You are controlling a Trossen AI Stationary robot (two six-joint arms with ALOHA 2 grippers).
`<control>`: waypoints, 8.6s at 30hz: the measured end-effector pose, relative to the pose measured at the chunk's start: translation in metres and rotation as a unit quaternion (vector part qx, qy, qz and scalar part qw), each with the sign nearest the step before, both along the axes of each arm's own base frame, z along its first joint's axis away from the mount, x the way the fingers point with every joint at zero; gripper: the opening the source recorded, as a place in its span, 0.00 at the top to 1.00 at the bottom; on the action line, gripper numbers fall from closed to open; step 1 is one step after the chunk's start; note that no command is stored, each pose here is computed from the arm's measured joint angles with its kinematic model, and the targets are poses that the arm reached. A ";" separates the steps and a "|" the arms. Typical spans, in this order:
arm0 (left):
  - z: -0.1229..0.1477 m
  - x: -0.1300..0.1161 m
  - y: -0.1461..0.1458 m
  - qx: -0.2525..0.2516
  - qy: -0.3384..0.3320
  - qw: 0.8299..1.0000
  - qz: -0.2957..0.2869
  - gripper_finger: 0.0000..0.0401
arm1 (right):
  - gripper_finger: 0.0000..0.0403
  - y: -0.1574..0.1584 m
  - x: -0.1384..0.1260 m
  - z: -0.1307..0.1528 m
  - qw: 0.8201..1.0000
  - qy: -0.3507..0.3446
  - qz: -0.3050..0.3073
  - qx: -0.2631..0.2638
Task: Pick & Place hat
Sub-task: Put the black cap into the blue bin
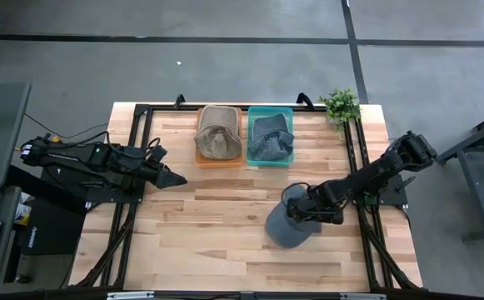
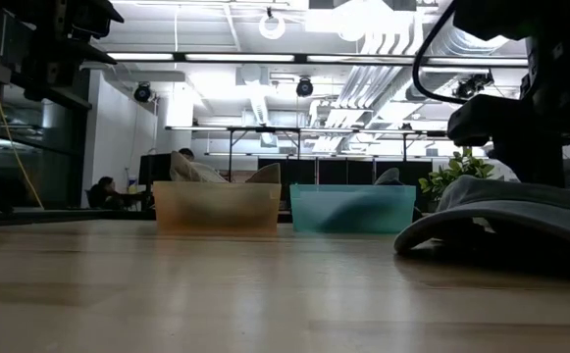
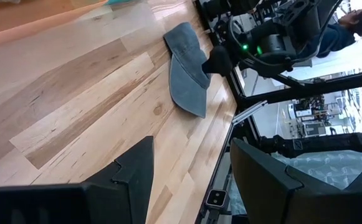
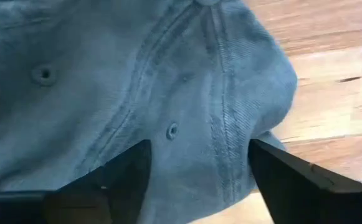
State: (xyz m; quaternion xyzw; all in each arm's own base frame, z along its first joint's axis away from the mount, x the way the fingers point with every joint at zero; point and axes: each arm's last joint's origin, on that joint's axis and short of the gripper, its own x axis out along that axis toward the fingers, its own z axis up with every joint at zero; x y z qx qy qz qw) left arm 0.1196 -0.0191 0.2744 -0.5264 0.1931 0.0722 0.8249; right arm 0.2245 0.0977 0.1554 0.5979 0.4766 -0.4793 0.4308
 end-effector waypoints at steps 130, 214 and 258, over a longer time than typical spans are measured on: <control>0.031 0.176 -0.007 -0.441 -0.208 0.873 0.022 0.48 | 0.99 0.018 0.074 0.230 0.459 -0.010 0.575 -0.677; 0.110 0.167 0.031 0.107 0.109 0.987 -0.054 1.00 | 0.46 -0.029 0.045 0.252 0.534 -0.234 0.621 -0.523; 0.099 0.192 0.024 0.156 0.186 0.968 -0.069 1.00 | 0.46 -0.057 0.107 0.202 0.516 -0.250 0.705 -0.417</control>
